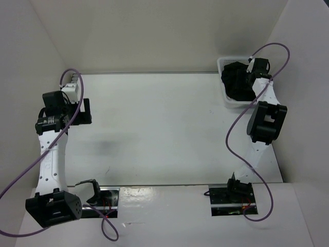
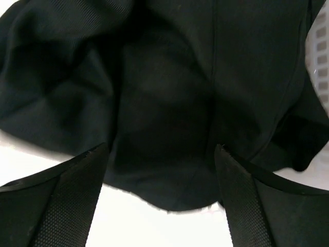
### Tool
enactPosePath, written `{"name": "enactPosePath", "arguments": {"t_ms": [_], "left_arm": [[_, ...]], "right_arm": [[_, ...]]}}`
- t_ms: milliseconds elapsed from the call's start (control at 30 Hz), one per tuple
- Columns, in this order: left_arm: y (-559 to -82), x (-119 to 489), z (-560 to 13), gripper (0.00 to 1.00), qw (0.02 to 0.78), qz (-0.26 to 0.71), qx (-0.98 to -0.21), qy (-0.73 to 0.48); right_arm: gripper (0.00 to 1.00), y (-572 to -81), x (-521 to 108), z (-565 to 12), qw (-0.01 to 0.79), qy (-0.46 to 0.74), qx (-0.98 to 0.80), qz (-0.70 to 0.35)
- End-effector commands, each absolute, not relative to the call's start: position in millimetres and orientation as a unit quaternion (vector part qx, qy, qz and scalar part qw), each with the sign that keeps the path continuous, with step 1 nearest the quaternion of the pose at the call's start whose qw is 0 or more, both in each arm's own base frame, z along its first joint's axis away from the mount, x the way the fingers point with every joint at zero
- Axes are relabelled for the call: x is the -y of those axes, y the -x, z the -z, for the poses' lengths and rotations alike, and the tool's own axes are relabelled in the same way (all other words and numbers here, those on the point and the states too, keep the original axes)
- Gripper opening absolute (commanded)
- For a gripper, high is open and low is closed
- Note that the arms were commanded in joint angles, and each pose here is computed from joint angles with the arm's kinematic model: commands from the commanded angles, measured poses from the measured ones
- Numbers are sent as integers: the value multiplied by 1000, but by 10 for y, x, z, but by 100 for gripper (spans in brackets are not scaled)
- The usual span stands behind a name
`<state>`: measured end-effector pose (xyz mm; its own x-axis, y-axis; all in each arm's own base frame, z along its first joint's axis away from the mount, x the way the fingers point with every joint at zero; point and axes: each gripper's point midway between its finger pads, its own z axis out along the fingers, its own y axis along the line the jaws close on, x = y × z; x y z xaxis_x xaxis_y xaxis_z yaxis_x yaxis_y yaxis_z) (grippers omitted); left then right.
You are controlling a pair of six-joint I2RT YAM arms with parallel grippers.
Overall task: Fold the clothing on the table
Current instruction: Grab the skirt from the pile, then move the skirt to the center of the board
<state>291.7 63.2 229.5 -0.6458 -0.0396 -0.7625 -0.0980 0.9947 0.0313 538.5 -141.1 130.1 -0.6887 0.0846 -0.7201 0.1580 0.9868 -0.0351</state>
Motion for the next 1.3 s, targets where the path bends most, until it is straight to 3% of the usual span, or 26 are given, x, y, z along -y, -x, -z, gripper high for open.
{"name": "enactPosePath", "arguments": {"t_ms": [0, 133, 167, 233, 267, 333, 567, 700, 800, 967, 1133, 1267], "left_arm": [[-2877, -645, -2359, 100, 435, -12, -900, 37], [-2846, -668, -2292, 100, 431, 7, -901, 47], [-2830, -685, -2319, 100, 436, 7, -899, 50], [-2821, -681, -2282, 100, 432, 9, -900, 50], [-2814, -707, -2282, 100, 432, 7, -900, 55], [-2824, -691, -2263, 100, 433, 11, -900, 52], [-2843, -662, -2224, 100, 435, 20, -899, 48], [-2847, -644, -2227, 100, 436, 25, -899, 46], [-2827, -636, -2215, 100, 436, 25, -899, 46], [-2794, -623, -2300, 100, 449, 20, -892, 43], [-2721, -655, -2376, 100, 459, 1, -887, 48], [-2651, -675, -2439, 100, 471, -10, -880, 52]], "right_arm": [[85, -5695, 1513, -1586, 445, -64, -890, 82], [68, -5754, 1447, -1349, 422, -55, -901, 85], [51, -5765, 1410, -1271, 416, -53, -904, 86], [31, -5757, 1363, -1233, 410, -47, -906, 91], [12, -5743, 1412, -1236, 408, -48, -906, 105], [0, -5750, 1375, -1298, 412, -46, -904, 108], [0, -5690, 1091, -2073, 456, -25, -884, 102], [0, -5541, 772, -3350, 557, 0, -828, 65], [0, -5338, 549, -3984, 601, 23, -798, 36], [0, -4992, 7, -4550, 638, 82, -764, -39], [0, -4302, -982, -5072, 657, 215, -703, -169], [0, -3682, -1520, -5116, 609, 334, -650, -309]]}}
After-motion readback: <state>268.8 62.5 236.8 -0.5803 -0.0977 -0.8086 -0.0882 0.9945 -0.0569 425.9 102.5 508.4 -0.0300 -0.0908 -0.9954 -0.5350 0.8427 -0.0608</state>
